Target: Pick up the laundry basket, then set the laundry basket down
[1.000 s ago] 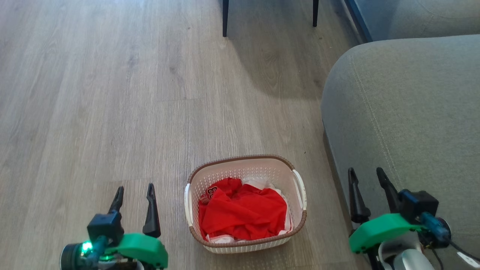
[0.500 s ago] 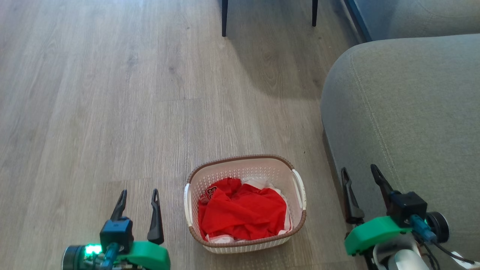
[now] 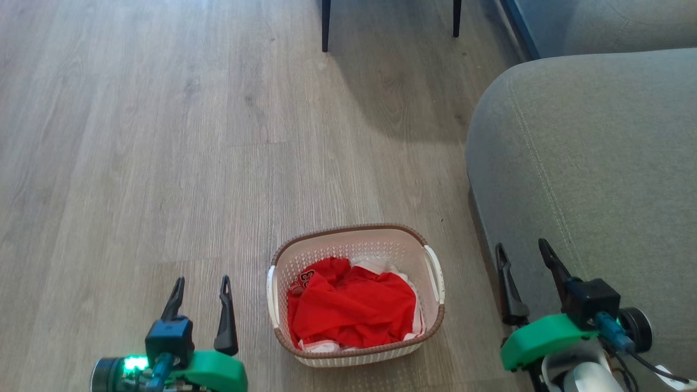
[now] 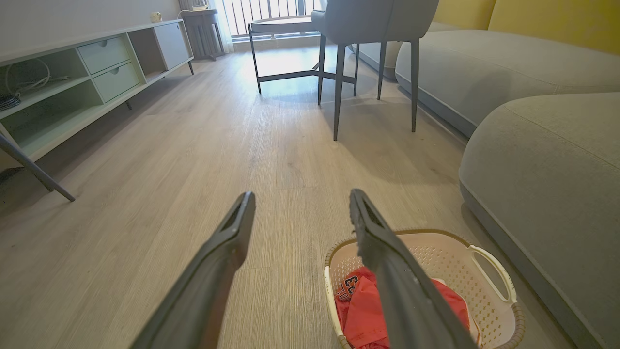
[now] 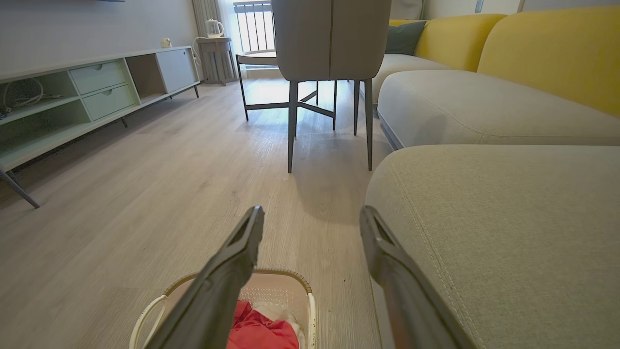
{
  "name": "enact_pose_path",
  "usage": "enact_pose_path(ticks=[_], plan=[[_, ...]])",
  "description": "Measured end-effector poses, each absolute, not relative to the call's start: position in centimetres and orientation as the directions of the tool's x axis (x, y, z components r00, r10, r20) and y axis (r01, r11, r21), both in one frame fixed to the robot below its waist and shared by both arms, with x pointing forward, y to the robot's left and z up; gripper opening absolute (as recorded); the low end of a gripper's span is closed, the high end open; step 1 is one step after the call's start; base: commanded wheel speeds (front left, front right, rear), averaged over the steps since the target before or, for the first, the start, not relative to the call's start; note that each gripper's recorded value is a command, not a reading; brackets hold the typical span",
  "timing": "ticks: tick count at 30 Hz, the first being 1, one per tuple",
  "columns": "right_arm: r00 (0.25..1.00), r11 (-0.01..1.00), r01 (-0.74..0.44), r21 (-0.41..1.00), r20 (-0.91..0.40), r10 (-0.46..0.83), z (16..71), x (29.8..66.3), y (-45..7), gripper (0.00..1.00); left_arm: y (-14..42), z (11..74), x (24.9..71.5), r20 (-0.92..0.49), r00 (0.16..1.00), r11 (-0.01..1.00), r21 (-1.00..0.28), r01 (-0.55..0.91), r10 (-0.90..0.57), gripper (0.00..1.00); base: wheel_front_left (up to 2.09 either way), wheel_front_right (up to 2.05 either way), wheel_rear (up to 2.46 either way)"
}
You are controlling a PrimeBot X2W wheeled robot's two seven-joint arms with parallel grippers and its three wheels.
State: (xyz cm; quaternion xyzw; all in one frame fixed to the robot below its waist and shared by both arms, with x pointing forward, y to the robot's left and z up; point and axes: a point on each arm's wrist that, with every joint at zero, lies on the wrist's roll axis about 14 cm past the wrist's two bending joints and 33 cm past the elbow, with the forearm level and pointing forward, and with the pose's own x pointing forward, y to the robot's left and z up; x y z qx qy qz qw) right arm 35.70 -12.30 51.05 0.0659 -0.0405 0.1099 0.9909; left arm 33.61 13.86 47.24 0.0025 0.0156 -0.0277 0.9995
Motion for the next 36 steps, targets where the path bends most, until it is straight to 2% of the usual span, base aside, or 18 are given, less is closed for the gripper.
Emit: enact_pose_path(ticks=[9, 17, 27, 36], plan=[[0.976, 0.969, -0.214, 0.125, 0.076, 0.206, 50.4, 35.9, -12.5, 1.00, 13.7, 46.8, 33.8, -0.045, 0.997, 0.998, 0.009, 0.065, -0.064, 1.00, 0.00, 0.00, 0.00], [0.980, 0.971, -0.196, 0.137, 0.003, 0.197, 48.1, 36.7, -12.9, 1.00, 13.7, 45.3, 34.5, -0.095, 0.993, 0.997, -0.006, 0.073, -0.073, 1.00, 0.00, 0.00, 0.00], [0.977, 0.973, -0.180, 0.144, -0.086, 0.193, 44.5, 42.0, -13.1, 1.00, 13.8, 41.7, 39.2, -0.193, 0.980, 0.994, -0.100, 0.039, -0.058, 1.00, 0.00, 0.00, 0.00], [0.961, 0.972, -0.180, 0.151, -0.183, 0.206, 39.9, 46.5, -12.6, 1.00, 13.1, 37.0, 42.8, -0.299, 0.951, 0.992, -0.116, 0.048, -0.081, 1.00, 0.00, 0.00, 0.00]])
